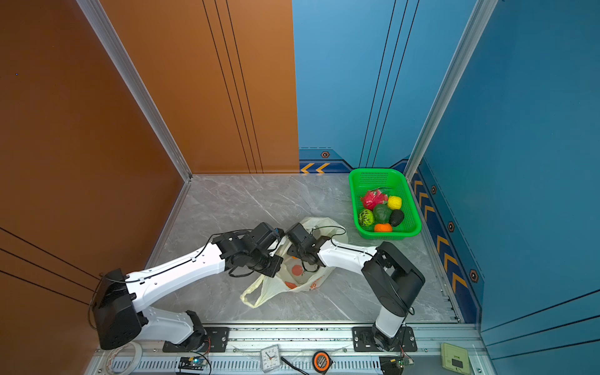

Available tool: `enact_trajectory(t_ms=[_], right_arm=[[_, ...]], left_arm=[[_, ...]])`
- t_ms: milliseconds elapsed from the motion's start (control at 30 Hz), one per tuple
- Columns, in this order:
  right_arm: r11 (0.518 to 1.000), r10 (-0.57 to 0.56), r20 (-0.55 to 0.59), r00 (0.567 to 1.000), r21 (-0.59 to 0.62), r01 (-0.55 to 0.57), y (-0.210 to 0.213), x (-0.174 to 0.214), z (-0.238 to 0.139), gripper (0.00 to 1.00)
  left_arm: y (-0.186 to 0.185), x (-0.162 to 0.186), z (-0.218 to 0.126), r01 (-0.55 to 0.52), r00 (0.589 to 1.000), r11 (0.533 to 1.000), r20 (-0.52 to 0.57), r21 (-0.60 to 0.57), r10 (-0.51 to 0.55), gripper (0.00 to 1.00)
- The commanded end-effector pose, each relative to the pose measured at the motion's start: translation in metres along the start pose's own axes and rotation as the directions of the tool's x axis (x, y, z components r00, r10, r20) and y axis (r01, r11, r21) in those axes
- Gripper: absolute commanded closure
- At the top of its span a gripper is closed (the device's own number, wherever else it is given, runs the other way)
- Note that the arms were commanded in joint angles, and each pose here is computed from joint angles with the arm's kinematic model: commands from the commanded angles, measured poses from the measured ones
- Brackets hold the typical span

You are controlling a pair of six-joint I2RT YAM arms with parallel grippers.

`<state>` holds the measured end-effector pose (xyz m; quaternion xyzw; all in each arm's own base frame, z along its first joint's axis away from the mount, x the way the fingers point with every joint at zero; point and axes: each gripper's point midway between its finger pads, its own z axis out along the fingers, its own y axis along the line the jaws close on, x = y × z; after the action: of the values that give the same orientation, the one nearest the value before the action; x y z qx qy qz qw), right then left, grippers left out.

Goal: Untie the knot of the plastic bag and take out the fruit
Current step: 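Close the right gripper on the orange mandarin inside the bag, then lift the mandarin out and carry it to the green basket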

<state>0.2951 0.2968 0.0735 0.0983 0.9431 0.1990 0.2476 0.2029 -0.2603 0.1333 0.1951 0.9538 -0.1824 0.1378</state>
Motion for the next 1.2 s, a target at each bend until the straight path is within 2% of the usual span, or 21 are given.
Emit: enact_trajectory(t_ms=[0, 400, 733, 900, 1067, 1167], right_arm=[[1.000, -0.013, -0.034, 0.999, -0.013, 0.013, 0.003, 0.014, -0.018, 0.53], [0.995, -0.084, -0.025, 0.996, -0.050, 0.083, 0.012, 0.024, -0.078, 0.52], [0.986, -0.107, 0.001, 0.994, -0.129, 0.106, 0.028, 0.006, -0.138, 0.52], [0.981, -0.095, 0.032, 0.995, -0.167, 0.099, 0.036, -0.020, -0.167, 0.52], [0.977, -0.020, 0.081, 0.997, -0.212, 0.036, 0.031, -0.067, -0.188, 0.52], [0.978, 0.040, 0.117, 0.992, -0.210, -0.015, 0.015, -0.104, -0.192, 0.52]], left_arm=[[0.008, -0.008, -0.004, 0.026, 0.999, 0.999, 0.044, -0.020, -0.025, 1.00], [0.021, -0.013, -0.003, 0.046, 0.997, 0.998, 0.058, -0.041, -0.044, 1.00], [0.026, -0.015, -0.003, 0.055, 0.997, 0.997, 0.059, -0.046, -0.052, 1.00], [0.027, -0.016, -0.003, 0.052, 0.997, 0.998, 0.060, -0.046, -0.049, 1.00], [0.028, -0.018, -0.004, 0.053, 0.997, 0.997, 0.065, -0.051, -0.050, 1.00], [0.028, -0.020, -0.004, 0.055, 0.996, 0.997, 0.067, -0.052, -0.051, 1.00]])
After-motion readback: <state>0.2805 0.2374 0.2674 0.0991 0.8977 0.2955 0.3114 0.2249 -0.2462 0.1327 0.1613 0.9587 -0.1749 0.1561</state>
